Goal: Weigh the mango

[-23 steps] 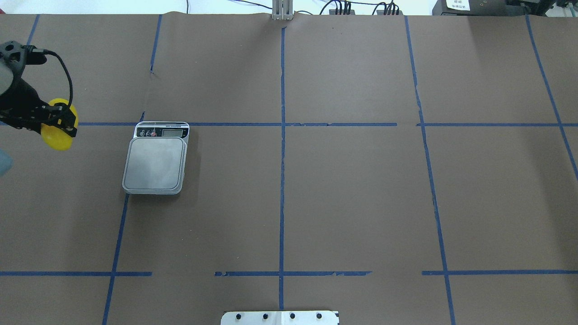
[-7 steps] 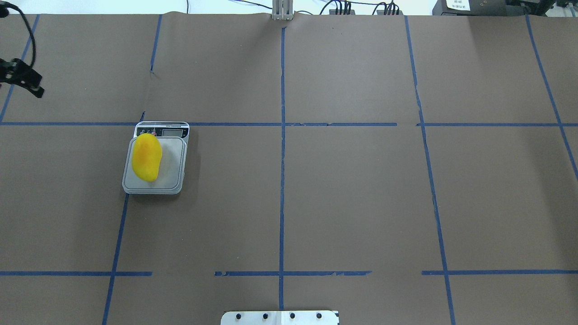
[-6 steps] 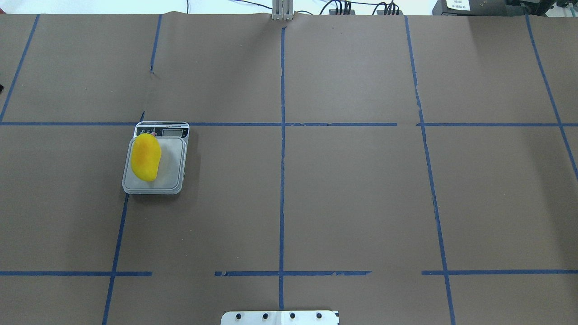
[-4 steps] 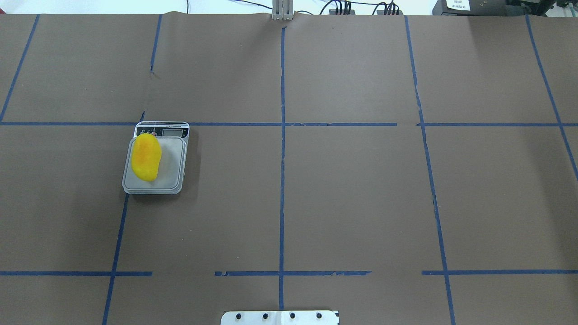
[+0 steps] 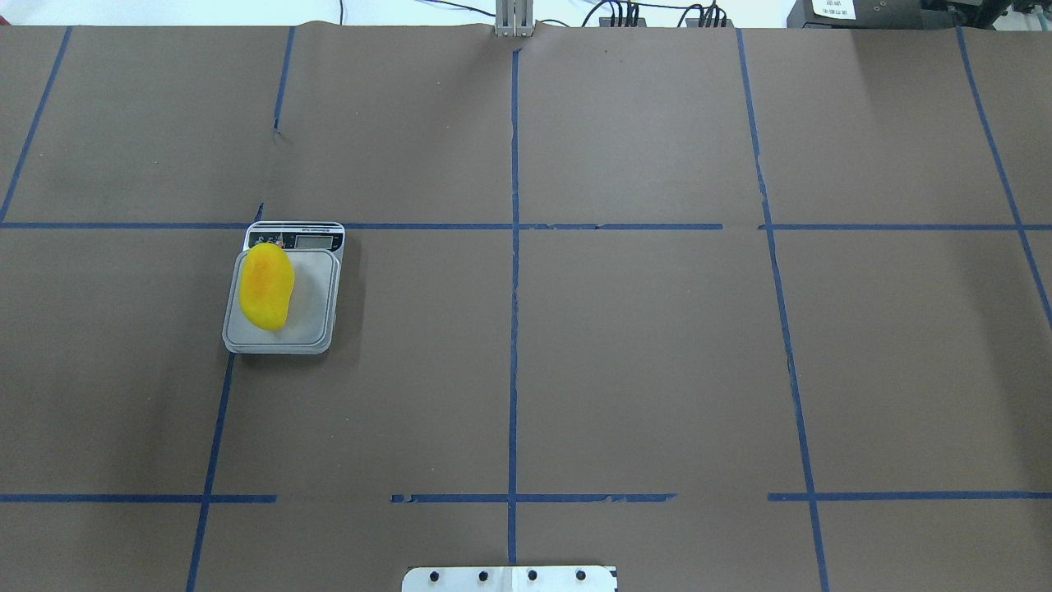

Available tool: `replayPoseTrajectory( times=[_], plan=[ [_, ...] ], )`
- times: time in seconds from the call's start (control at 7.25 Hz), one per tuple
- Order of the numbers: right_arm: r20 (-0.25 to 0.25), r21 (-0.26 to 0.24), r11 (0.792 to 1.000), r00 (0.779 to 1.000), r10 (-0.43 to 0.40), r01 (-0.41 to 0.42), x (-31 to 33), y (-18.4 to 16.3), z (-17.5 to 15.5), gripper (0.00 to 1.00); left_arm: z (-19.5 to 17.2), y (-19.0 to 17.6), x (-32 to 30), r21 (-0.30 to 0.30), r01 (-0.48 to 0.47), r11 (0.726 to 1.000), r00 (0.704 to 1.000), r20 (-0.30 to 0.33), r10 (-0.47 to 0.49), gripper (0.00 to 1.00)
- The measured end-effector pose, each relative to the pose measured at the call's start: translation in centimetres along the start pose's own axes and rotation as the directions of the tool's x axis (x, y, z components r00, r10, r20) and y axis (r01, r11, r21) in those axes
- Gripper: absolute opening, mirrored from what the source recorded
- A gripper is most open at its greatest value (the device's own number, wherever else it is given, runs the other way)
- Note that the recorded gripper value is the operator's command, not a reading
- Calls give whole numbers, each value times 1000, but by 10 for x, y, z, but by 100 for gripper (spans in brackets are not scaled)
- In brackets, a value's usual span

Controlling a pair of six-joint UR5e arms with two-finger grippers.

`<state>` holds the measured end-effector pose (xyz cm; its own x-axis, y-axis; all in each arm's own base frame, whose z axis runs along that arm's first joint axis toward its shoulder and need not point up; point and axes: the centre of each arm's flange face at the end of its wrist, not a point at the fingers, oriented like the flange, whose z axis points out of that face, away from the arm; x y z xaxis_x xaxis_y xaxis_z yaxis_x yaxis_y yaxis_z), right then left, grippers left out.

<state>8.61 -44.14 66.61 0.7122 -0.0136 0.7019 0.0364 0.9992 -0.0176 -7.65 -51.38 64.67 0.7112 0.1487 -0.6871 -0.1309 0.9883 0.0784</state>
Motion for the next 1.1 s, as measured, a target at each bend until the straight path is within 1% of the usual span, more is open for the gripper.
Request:
replayPoseTrajectory(
  times=[0.41, 1.1],
  plan=[
    [0, 0, 1000, 1000, 0, 0, 0, 0, 0, 100, 3, 3, 0, 10, -3, 1000, 1000, -22, 3, 100],
    [0, -1, 1000, 1000, 1, -1, 0, 0, 0, 100, 2, 2, 0, 20, -9, 1000, 1000, -22, 10, 100]
  ],
)
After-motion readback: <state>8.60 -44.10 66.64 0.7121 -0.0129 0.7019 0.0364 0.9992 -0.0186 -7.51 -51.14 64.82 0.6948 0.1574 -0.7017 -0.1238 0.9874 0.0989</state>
